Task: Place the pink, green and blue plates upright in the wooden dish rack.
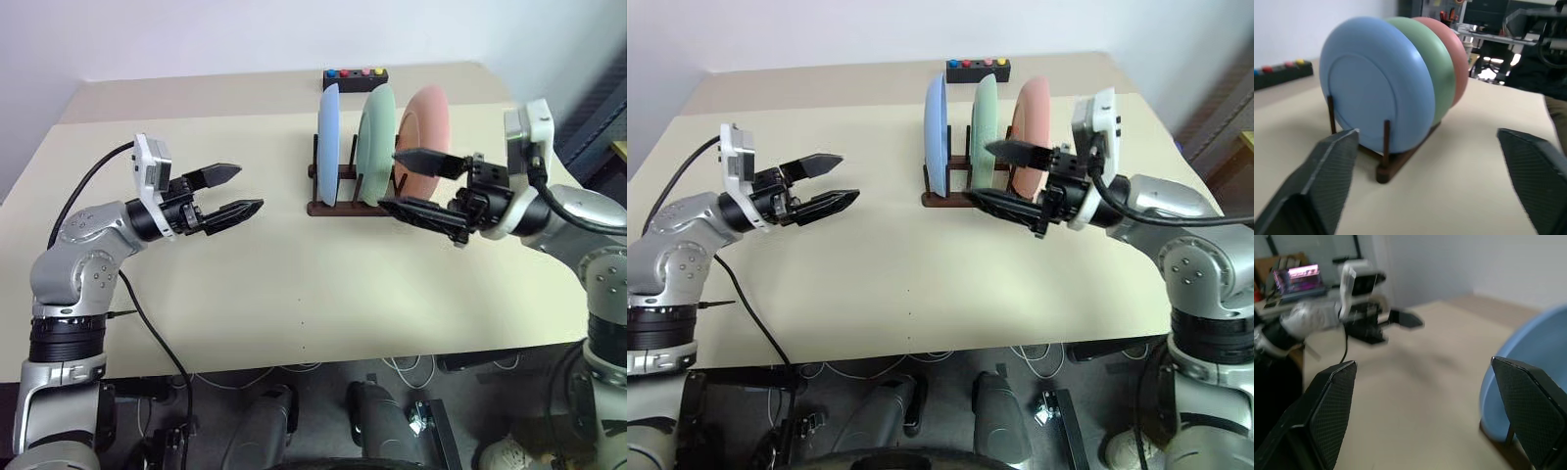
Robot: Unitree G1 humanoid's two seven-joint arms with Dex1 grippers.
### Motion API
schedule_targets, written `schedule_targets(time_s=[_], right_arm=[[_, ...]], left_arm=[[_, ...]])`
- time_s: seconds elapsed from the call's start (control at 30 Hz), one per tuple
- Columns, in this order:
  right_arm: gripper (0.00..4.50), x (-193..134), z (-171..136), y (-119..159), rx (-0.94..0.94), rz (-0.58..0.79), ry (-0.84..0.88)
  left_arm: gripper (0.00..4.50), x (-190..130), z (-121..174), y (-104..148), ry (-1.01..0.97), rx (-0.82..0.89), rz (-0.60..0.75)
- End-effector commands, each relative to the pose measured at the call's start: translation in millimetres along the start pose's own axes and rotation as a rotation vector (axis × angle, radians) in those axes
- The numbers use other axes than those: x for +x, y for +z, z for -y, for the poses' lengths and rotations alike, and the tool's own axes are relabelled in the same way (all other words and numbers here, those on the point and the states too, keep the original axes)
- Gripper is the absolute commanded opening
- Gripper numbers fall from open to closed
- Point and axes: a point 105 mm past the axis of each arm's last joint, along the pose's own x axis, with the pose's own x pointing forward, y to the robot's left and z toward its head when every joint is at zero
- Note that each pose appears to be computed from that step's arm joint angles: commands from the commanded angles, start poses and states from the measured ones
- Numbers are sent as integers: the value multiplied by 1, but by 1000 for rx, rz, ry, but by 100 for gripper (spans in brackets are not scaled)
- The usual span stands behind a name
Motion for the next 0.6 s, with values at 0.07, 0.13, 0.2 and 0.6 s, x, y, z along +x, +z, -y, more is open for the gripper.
schedule_targets(time_s=[0.07, 0.13, 0.2, 0.6], right_arm=[[450, -10, 4, 9, -113, -7, -45], [450, -11, 7, 9, -151, -4, -70], [450, -12, 3, 1, -138, -26, -47], [450, -14, -10, -22, -233, -68, -4]], left_arm=[[449, -7, 5, 9, -24, 27, 4], [449, -8, 8, 8, -42, 6, 5], [449, -12, 17, 3, -97, -20, -22], [449, -20, 17, -4, -70, 87, -75]])
